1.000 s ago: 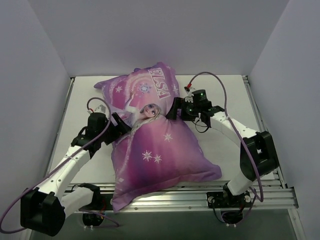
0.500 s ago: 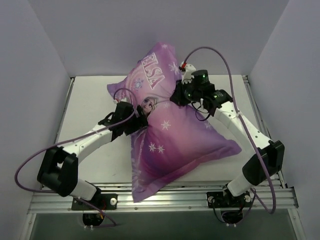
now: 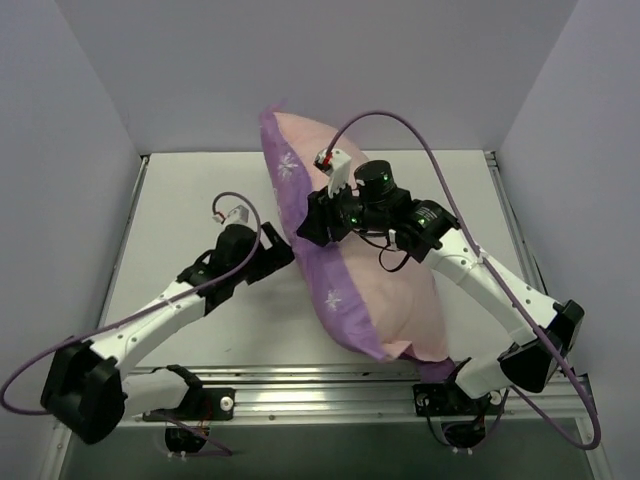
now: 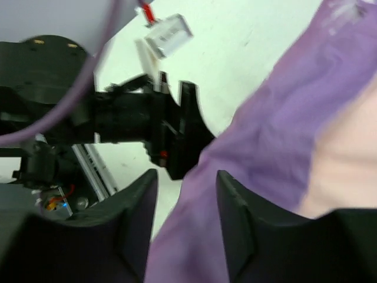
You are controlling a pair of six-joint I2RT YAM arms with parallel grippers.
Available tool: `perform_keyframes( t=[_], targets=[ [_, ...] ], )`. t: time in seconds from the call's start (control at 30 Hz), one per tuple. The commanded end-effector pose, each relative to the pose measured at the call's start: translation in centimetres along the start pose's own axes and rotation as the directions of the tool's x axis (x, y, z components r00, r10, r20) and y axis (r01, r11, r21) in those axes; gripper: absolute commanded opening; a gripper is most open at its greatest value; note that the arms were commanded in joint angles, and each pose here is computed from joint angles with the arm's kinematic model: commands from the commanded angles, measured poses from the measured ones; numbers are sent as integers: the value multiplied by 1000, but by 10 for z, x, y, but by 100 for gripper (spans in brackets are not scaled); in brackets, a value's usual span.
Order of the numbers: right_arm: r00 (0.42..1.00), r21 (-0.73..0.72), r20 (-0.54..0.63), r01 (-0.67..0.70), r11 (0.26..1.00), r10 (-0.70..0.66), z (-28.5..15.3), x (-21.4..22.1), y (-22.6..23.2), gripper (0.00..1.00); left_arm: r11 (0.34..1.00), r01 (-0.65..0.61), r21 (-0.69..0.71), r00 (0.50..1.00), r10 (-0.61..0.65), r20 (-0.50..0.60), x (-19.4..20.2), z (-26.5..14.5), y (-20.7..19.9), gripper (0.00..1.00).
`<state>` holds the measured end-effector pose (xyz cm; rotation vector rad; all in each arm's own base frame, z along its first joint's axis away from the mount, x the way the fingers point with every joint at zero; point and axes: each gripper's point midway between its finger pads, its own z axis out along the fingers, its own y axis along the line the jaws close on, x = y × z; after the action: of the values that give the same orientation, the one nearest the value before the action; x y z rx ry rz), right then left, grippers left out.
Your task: Remove the pillowcase from the pillow
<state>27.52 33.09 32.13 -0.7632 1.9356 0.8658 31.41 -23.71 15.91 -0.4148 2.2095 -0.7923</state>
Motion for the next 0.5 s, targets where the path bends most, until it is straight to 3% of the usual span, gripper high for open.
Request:
perform_keyframes(
  t=[0.0, 0.1, 0.23, 0.33, 0.47],
  targets=[
    [999, -93, 42, 10, 996, -6, -7, -4, 26, 44, 991, 66, -115, 997, -62, 38, 6, -41, 41, 94],
    [999, -89, 52, 12, 996, -7, -12, -7, 32, 58, 979, 68, -194, 997, -59, 47, 16, -91, 75, 94],
    [996, -39, 92, 9, 999, -5, -23, -16, 35, 74, 984, 88, -154, 983, -62, 171, -3, -153, 81, 94],
    [995, 84, 101, -24, 996, 16, -26, -13, 14, 81, 986, 69, -151, 973, -33, 229, -17, -177, 81, 94],
    [998, 237, 29, -67, 969, 62, -32, 16, -14, 84, 989, -8, -145, 966, 45, 256, -41, -190, 59, 94]
  ],
)
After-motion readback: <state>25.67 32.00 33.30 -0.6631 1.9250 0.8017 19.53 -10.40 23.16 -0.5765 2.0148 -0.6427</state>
